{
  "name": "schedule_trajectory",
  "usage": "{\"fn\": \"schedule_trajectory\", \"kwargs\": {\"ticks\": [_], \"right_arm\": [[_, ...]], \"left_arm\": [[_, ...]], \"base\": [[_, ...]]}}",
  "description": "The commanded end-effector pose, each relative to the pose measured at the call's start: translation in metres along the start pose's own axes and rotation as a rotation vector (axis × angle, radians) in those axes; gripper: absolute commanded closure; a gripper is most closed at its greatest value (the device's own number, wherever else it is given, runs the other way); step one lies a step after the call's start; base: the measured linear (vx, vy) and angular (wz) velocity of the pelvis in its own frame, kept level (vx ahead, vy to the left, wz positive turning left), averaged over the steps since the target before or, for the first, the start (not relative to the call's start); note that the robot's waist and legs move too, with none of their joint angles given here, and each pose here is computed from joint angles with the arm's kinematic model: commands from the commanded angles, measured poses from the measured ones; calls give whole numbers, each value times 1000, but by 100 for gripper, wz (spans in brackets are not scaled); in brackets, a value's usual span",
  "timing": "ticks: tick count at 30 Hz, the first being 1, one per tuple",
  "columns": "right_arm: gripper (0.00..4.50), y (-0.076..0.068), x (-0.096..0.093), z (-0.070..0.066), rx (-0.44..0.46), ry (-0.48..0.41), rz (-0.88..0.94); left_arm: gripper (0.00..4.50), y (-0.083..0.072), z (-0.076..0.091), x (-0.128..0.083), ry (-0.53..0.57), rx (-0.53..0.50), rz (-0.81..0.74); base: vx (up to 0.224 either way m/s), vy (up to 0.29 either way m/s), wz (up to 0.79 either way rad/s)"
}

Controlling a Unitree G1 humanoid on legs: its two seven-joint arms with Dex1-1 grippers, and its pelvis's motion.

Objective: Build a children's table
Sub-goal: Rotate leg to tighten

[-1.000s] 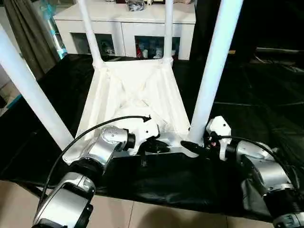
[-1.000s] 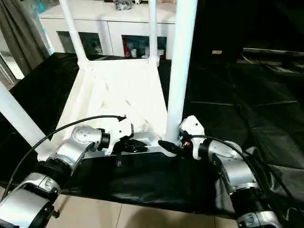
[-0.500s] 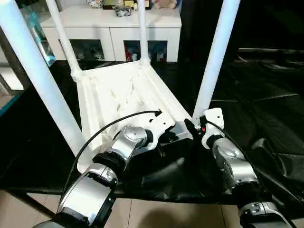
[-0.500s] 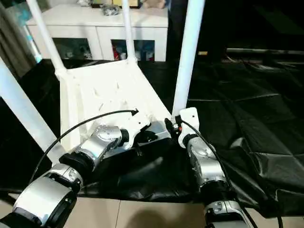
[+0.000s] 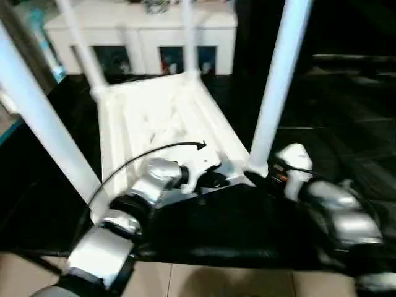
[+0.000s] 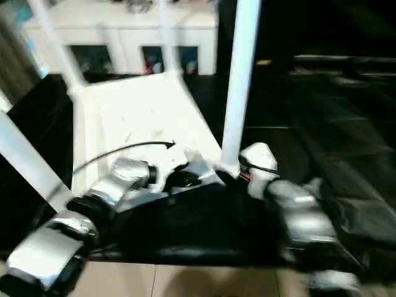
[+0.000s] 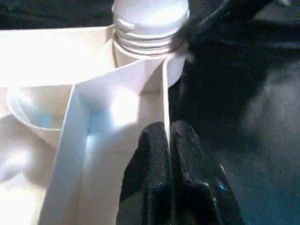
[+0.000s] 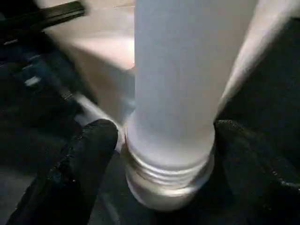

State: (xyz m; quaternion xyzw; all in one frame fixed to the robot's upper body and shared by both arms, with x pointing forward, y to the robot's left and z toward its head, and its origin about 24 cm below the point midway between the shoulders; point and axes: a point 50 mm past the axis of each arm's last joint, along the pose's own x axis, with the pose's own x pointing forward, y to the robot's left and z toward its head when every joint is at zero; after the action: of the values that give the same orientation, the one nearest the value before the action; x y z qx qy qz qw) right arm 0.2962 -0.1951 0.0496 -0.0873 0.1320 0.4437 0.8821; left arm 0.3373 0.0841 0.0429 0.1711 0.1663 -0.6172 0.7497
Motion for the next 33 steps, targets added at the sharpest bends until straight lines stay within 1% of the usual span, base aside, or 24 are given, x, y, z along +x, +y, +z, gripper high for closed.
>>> {"fn": "schedule_trajectory", "kwargs": {"ticks": [1, 3, 4, 5, 10, 11, 12, 15, 17, 18, 20, 25, 26, 29, 30, 31, 33], "right_arm": [[77, 17, 5, 3, -20, 25, 208], [77, 17, 1, 3, -26, 45, 240], [77, 14, 0, 5, -40, 68, 261], [77, 12, 1, 6, -40, 72, 264], [77, 10, 8, 10, -21, 63, 264], [101, 11, 11, 10, -19, 62, 262], [101, 11, 12, 10, -14, 60, 265], [121, 13, 15, 9, -1, 45, 265], [152, 13, 16, 9, 1, 44, 268], [152, 14, 16, 9, 4, 47, 276], [171, 16, 16, 6, 5, 58, 287], [177, 16, 16, 5, 13, 51, 270], [178, 15, 17, 3, 24, 45, 233], [178, 6, 29, -10, 86, 32, -28], [178, 5, 31, -12, 100, 30, -64], [178, 4, 35, -16, 142, 21, -152], [178, 5, 42, -20, 192, 12, -246]], "left_arm": [[450, -2, -4, -8, 20, 24, -69], [450, -3, -4, -13, 13, 34, -102], [450, -4, -6, -21, 13, 36, -152], [450, -5, -6, -24, 13, 40, -170], [450, -4, -7, -29, 18, 41, -188], [450, -3, -7, -29, 21, 45, -183], [450, -3, -7, -29, 22, 46, -178], [450, -2, -6, -29, 20, 45, -168], [450, -2, -6, -30, 20, 45, -168], [450, -2, -7, -30, 21, 44, -170], [450, -2, -9, -30, 33, 43, -163], [450, 0, -10, -30, 50, 39, -124], [450, 2, -10, -28, 54, 25, -82], [450, 9, -5, -15, 29, -29, 71], [450, 10, -5, -12, 26, -35, 90], [450, 10, -2, -6, 20, -45, 122], [450, 9, 1, 3, 12, -56, 149]], "base": [[44, -58, -6], [0, 0, 0], [0, 0, 0], [0, 0, 0], [0, 0, 0], [0, 0, 0], [0, 0, 0], [0, 0, 0], [0, 0, 0], [0, 0, 0], [0, 0, 0], [0, 0, 0], [0, 0, 0], [0, 0, 0], [0, 0, 0], [0, 0, 0], [0, 0, 0]]}}
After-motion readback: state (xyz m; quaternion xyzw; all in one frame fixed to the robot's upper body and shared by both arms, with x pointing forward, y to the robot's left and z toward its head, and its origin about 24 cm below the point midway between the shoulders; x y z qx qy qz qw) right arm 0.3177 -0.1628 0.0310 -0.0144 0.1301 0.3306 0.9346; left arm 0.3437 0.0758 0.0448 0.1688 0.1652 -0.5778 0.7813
